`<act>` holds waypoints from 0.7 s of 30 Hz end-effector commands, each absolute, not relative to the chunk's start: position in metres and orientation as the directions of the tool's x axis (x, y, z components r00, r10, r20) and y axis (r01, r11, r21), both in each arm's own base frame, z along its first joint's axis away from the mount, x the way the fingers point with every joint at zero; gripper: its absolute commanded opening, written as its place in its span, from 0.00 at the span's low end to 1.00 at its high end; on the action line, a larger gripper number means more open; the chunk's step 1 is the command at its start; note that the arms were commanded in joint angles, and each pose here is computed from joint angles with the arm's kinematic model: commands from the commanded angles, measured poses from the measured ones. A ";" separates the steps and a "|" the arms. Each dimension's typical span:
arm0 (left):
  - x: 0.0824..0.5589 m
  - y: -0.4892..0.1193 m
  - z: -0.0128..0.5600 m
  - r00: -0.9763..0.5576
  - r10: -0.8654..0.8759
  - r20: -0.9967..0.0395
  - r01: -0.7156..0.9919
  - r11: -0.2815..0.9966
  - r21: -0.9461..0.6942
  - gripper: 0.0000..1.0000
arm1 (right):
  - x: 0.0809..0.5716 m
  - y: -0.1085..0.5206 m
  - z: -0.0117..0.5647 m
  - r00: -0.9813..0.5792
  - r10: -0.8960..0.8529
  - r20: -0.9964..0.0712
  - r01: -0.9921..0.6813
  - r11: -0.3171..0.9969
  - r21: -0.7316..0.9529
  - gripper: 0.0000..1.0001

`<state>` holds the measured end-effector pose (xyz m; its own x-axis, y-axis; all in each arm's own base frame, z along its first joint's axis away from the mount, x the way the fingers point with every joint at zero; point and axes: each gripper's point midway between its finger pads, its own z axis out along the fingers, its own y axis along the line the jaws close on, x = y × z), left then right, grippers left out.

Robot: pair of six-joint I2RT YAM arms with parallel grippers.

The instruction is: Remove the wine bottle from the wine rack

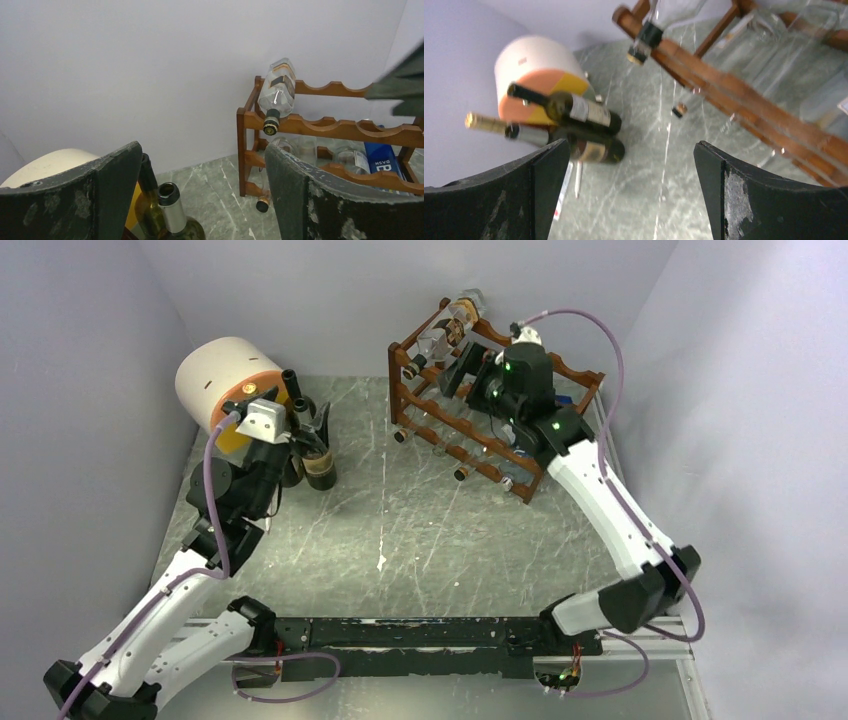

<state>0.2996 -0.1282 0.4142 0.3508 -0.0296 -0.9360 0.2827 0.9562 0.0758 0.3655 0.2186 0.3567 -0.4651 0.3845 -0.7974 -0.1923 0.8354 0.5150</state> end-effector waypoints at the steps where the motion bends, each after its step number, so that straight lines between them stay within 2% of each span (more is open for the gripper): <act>1: 0.286 -0.130 0.431 0.416 -0.051 -0.908 0.318 0.944 0.093 0.96 | 0.424 0.207 0.399 -0.320 0.553 -0.769 -0.161 0.768 0.619 1.00; 9: 0.286 -0.131 0.430 0.423 -0.032 -0.906 0.319 0.941 0.115 0.95 | 0.503 0.191 0.376 -0.367 0.695 -0.618 -0.124 0.622 0.773 1.00; 21: 0.291 -0.136 0.424 0.425 -0.014 -0.905 0.334 0.932 0.142 0.94 | 0.581 0.204 0.335 -0.383 0.735 -0.559 -0.076 0.578 0.813 1.00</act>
